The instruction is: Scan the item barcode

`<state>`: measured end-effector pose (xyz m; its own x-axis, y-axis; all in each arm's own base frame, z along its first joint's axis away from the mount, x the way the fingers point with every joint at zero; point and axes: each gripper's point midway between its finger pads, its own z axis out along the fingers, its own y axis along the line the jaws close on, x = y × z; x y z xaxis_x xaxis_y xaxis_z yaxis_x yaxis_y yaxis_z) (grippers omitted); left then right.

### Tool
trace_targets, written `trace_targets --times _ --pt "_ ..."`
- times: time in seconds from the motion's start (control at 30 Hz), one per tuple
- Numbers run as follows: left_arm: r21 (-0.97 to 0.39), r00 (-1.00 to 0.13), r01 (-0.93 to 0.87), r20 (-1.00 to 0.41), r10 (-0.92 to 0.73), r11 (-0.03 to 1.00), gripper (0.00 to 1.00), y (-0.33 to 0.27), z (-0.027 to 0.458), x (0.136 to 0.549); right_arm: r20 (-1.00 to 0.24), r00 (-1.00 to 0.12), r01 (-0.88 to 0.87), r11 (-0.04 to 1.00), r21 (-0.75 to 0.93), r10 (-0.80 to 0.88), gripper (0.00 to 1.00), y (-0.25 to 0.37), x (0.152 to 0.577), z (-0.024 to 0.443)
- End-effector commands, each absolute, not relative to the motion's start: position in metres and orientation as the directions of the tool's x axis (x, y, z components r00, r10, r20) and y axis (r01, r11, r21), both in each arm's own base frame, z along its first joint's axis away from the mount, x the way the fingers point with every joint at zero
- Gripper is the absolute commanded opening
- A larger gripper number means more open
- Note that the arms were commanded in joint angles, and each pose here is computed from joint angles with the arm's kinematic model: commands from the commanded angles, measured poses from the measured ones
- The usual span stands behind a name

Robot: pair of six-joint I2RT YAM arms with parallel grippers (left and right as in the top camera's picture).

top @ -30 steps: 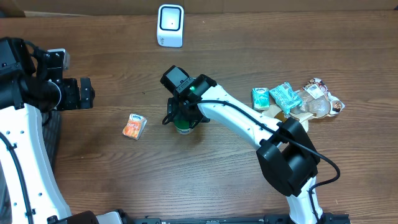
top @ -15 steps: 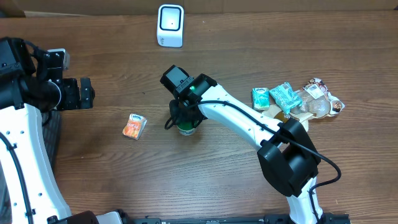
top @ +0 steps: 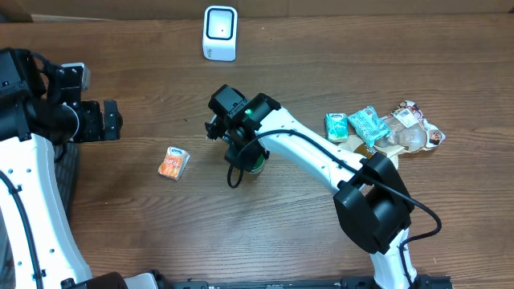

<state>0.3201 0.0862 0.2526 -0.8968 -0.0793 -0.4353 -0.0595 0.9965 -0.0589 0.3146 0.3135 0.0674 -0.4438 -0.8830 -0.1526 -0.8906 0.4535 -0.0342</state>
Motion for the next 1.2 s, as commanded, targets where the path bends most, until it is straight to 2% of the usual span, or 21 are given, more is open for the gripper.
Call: trace_targets --times 0.0,0.07,0.13,0.2,0.27,0.43,0.57,0.7,0.93,1.17 --pt "-0.04 -0.894 -0.042 -0.445 -0.056 0.998 1.0 0.089 0.255 0.322 -0.21 -0.22 -0.966 0.243 -0.09 -0.953 0.47 0.326 0.321 0.089" --pt "-0.04 -0.894 -0.042 -0.445 -0.056 0.998 1.0 0.089 0.255 0.322 -0.224 -0.208 -0.971 0.228 -0.07 -0.952 0.48 0.329 0.318 0.089" --pt "-0.04 -0.894 -0.042 -0.445 -0.056 0.998 1.0 0.089 0.255 0.322 -0.232 -0.21 -0.972 0.228 -0.056 -0.95 0.53 0.331 0.317 0.089" --pt "-0.04 -0.894 -0.042 -0.445 -0.056 0.998 1.0 0.089 0.255 0.322 -0.238 -0.21 -0.973 0.227 -0.045 -0.948 0.63 0.332 0.315 0.089" --pt "-0.04 -0.894 -0.042 -0.445 -0.056 0.998 1.0 0.089 0.255 0.322 -0.241 -0.226 -0.969 0.243 -0.043 -0.944 0.79 0.332 0.316 0.089" --pt "-0.04 -0.894 -0.042 -0.445 -0.056 0.998 1.0 0.089 0.255 0.322 -0.253 -0.276 -0.955 0.294 -0.037 -0.927 1.0 0.334 0.318 0.092" --pt "-0.04 -0.894 -0.042 -0.445 -0.056 0.998 1.0 0.089 0.255 0.322 -0.279 -0.308 -0.943 0.331 -0.04 -0.91 1.0 0.339 0.323 0.114" --pt "-0.04 -0.894 -0.042 -0.445 -0.056 0.998 1.0 0.089 0.255 0.322 -0.306 -0.321 -0.935 0.352 -0.051 -0.896 1.0 0.339 0.327 0.159" --pt "-0.04 -0.894 -0.042 -0.445 -0.056 0.998 1.0 0.089 0.255 0.322 -0.345 -0.587 -0.778 0.629 -0.013 -0.733 1.0 0.308 0.336 0.233" --pt "-0.04 -0.894 -0.042 -0.445 -0.056 0.998 1.0 0.089 0.255 0.322 -0.323 -0.597 -0.79 0.609 0.073 -0.735 1.0 0.313 0.328 0.22"
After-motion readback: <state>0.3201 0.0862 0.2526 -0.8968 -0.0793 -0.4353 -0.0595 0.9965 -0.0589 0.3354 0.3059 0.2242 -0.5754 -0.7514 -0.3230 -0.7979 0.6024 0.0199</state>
